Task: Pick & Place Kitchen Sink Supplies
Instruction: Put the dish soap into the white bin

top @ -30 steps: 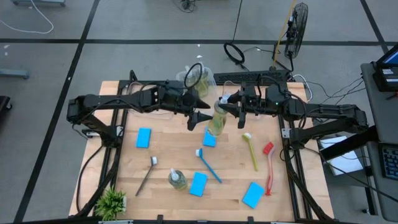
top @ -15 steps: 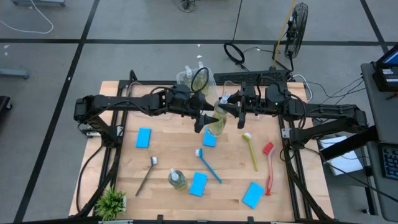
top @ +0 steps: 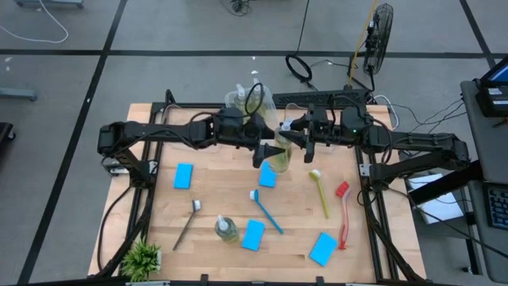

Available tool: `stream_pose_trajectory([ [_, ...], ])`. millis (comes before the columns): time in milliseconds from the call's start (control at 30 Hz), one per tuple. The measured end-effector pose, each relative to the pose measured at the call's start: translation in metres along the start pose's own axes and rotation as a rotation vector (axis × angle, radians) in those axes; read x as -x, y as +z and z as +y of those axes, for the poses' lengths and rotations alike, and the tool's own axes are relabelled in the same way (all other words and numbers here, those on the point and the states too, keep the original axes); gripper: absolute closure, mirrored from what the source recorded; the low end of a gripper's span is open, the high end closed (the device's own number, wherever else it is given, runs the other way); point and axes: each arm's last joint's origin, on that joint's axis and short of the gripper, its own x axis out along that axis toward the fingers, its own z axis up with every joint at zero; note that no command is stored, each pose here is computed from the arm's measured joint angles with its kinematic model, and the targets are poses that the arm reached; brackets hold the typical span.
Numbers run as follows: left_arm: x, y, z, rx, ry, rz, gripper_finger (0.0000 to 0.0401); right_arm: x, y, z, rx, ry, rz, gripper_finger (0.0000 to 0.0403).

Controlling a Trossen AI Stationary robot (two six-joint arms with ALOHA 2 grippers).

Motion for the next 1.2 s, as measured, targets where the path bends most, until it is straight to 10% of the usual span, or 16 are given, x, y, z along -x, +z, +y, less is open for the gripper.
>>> stream_pose_trajectory([
  [867,-0.001,0.003,-0.004,0.03,-0.055,-0.031,0.0134,-0.014,-0.007,-0.001,-0.044,0.033,0.003,0.0293],
  [1200,-0.001,0.003,-0.004,0.028,-0.056,-0.029,0.0205,-0.014,-0.007,-0.001,-0.054,0.034,0.002,0.0293],
])
